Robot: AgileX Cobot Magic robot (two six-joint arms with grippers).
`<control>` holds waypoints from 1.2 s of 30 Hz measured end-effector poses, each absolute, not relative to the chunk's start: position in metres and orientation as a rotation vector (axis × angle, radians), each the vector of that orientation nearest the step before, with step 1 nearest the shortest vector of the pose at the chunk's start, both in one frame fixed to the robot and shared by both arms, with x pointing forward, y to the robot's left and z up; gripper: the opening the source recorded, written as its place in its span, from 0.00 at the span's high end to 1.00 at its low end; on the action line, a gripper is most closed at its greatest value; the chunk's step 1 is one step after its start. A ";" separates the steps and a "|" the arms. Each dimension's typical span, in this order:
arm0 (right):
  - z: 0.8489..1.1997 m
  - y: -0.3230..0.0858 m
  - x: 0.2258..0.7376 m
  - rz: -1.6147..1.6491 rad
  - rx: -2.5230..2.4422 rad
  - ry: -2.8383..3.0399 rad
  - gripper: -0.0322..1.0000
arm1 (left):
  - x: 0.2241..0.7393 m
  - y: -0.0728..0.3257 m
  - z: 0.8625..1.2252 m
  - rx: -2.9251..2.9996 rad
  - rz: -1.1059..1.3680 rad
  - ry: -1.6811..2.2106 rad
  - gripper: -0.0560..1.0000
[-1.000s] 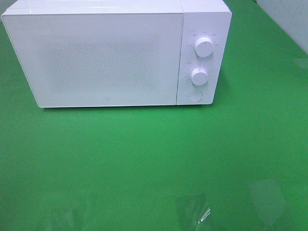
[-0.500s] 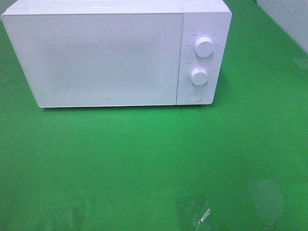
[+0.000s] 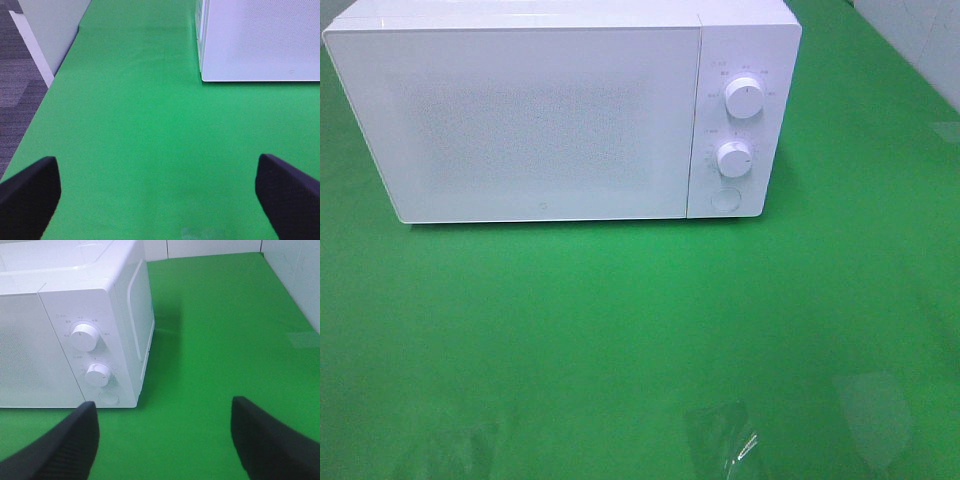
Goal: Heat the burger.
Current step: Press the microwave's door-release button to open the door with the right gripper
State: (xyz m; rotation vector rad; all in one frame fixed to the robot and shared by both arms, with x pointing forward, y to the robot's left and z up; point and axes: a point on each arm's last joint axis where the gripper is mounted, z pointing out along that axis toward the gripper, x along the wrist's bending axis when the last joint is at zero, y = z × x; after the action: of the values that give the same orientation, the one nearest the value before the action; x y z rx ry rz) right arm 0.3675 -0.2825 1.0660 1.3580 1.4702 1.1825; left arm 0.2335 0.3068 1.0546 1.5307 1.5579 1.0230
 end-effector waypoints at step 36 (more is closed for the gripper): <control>1.006 -0.260 0.480 1.330 1.274 1.375 0.26 | 0.234 0.307 1.055 1.531 1.023 1.558 0.02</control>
State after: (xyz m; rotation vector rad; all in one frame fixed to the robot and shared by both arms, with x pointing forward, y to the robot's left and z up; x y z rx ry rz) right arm 0.4801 -0.2596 1.0062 1.2740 1.3748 1.3295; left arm 0.2335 0.3068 1.0546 1.5307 1.5579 1.0230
